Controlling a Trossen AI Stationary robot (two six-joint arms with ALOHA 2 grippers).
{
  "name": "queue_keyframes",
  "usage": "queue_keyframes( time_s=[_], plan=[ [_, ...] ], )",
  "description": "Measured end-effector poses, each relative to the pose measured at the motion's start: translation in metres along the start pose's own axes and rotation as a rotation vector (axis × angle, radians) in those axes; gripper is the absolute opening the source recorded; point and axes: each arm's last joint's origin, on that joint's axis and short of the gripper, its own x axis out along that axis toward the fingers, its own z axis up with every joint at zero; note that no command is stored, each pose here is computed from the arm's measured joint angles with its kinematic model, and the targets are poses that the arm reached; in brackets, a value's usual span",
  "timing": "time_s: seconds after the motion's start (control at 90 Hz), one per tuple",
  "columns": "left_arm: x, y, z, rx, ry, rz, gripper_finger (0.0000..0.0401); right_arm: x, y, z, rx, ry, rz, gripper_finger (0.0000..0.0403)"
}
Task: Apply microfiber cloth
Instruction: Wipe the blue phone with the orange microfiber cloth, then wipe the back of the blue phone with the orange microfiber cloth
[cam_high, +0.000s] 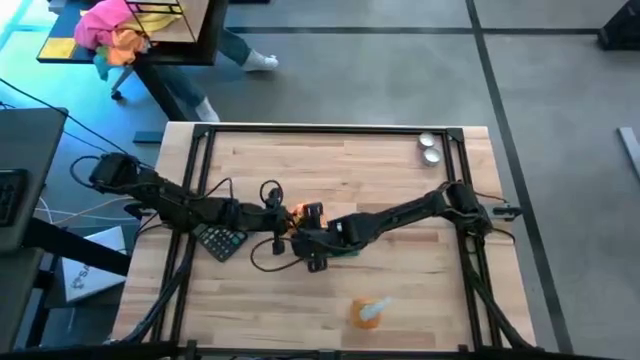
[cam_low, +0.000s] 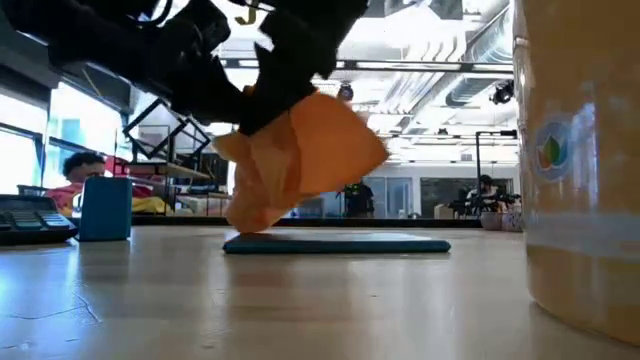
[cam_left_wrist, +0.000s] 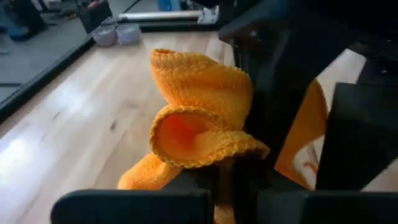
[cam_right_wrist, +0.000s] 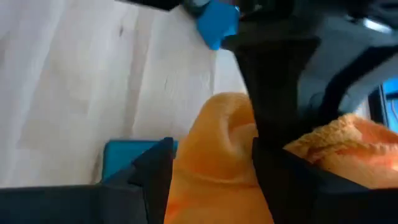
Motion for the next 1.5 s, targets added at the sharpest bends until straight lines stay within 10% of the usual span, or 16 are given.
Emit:
queue_keyframes(
  time_s=[0.3,0.644,1.022,1.367,1.5],
  plan=[
    [-0.005,-0.012,-0.004,-0.003,0.017,-0.039,0.0017,0.009,0.013,-0.011,0.122,-0.028,-0.001,0.0188],
    [-0.009,-0.016,-0.005,-0.064,0.066,-0.133,0.0128,0.006,0.009,-0.024,0.034,0.081,-0.210,0.0188],
    [-0.013,-0.018,0.000,-0.002,0.049,-0.192,0.0147,0.026,0.009,-0.017,0.081,-0.006,0.092,0.0188],
    [-0.049,0.037,0.015,0.083,0.178,0.424,0.0147,0.035,-0.011,-0.023,0.081,0.035,0.039,0.0188],
    [-0.042,0.061,-0.008,-0.042,0.345,0.490,0.0147,0.056,-0.022,-0.027,0.122,0.030,0.050,0.0188]
  ],
)
